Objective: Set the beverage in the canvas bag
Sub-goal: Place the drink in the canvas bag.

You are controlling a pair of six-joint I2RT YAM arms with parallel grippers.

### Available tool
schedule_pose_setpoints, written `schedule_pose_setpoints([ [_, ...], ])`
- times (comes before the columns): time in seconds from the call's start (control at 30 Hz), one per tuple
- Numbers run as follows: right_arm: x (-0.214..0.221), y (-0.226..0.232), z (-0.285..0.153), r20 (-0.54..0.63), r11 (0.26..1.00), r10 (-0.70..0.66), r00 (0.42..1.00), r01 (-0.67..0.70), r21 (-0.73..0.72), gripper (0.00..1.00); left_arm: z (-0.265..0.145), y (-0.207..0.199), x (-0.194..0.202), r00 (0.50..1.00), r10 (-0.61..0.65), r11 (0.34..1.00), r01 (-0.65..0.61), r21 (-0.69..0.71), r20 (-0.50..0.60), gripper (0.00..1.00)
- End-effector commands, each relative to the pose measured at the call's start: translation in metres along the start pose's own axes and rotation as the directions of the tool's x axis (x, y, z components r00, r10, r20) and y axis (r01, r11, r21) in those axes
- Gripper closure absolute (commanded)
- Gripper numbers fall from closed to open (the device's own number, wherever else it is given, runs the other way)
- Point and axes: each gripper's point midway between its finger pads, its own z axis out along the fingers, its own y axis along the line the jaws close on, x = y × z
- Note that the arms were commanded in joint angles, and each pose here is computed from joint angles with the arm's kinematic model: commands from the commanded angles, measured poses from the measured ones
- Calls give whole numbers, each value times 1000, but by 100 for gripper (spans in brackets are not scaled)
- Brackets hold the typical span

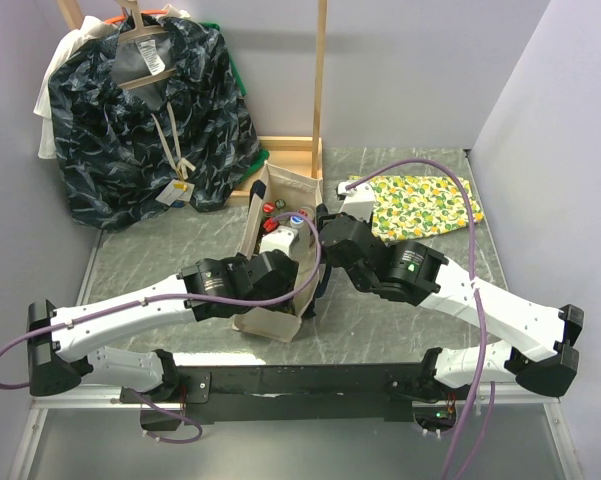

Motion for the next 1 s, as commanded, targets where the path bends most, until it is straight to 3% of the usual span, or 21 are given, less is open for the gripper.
schedule_pose_setpoints([
  [0.0,-18,3,-2,43,999,39,998,-39,-5,37,-14,-9,-16,998,-45,998,43,51,48,50],
  [0.47,-18,6,-1,42,999,32,999,-32,-8,37,-26,-4,-31,995,-50,999,48,26,89,38],
  [0.97,-31,5,-7,66,999,40,997,-39,-16,37,-77,13,-82,956,-98,995,93,32,277,32],
])
